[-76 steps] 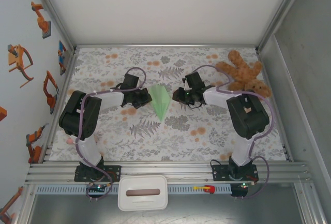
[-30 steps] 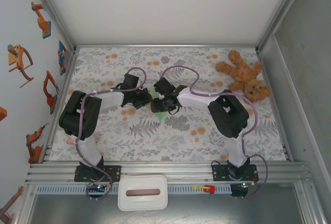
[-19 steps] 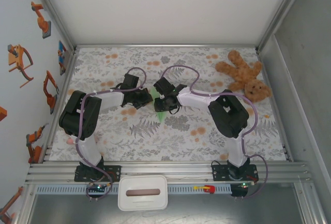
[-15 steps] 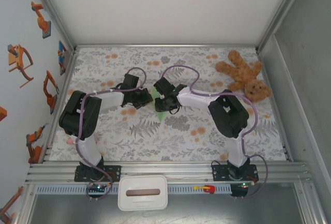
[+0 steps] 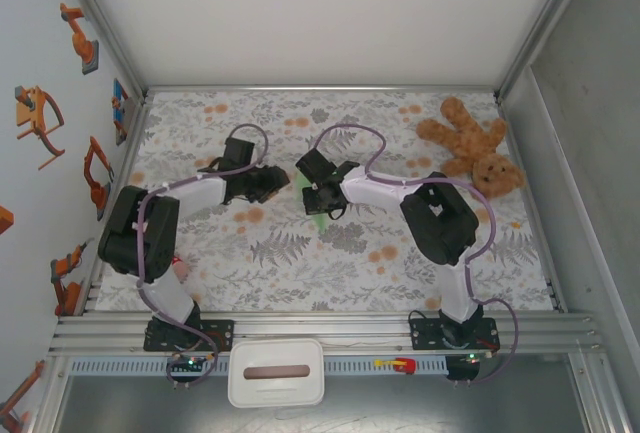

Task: Fold a paper plane with a square sheet of paper (pick it up from the middle)
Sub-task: Move the paper plane to the top-center of the table.

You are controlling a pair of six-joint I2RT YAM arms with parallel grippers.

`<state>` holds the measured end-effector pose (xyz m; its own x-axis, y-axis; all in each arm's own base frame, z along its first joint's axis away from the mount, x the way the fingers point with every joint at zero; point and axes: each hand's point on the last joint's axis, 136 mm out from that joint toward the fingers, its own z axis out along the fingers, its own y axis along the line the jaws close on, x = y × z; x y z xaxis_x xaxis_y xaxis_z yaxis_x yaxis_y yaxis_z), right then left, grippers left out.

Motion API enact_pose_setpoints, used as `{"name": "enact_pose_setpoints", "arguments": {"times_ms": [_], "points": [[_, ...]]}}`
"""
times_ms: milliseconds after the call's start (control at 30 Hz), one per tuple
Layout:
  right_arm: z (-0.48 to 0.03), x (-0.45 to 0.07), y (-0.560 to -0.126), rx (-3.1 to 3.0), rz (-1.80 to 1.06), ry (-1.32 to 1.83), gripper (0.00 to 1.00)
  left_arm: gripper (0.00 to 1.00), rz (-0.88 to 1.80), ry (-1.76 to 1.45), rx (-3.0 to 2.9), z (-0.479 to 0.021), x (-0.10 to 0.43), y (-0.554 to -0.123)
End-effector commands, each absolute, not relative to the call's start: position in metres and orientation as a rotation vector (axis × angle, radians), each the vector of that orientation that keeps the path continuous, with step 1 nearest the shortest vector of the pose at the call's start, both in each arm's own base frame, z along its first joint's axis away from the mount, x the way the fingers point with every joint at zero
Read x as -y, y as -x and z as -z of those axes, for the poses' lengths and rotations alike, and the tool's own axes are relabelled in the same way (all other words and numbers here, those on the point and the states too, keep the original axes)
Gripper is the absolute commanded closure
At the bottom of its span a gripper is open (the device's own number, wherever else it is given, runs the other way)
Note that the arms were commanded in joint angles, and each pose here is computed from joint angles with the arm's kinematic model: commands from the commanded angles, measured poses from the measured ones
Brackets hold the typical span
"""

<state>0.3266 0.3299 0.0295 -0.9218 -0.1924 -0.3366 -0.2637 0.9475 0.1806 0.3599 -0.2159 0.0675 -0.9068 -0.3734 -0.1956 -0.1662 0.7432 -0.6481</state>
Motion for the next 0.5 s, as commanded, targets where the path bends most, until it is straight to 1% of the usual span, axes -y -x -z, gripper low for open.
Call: {"name": "enact_pose_setpoints", "arguments": {"times_ms": [0,67,133,300,367,467], "points": [[-0.052,-0.307,-0.351,-2.721,-0.208,0.286,0.92,0.5,0.804,0.462,-2.617,-0.077,0.184,-0.355],[-0.057,-0.297,-0.364,-2.706,-0.187,0.268,0.93,0.45,0.715,0.483,-2.618,-0.08,0.167,-0.352],[-0.06,-0.288,-0.378,-2.697,-0.178,0.244,0.93,0.37,0.627,0.495,-2.614,-0.083,0.151,-0.349],[-0.058,-0.267,-0.409,-2.701,-0.157,0.194,0.93,0.19,0.494,0.513,-2.616,-0.086,0.13,-0.34],[-0.056,-0.263,-0.419,-2.708,-0.172,0.186,0.93,0.15,0.481,0.514,-2.617,-0.085,0.127,-0.338],[-0.051,-0.255,-0.431,-2.721,-0.176,0.166,0.93,0.11,0.479,0.514,-2.62,-0.084,0.127,-0.336]]}}
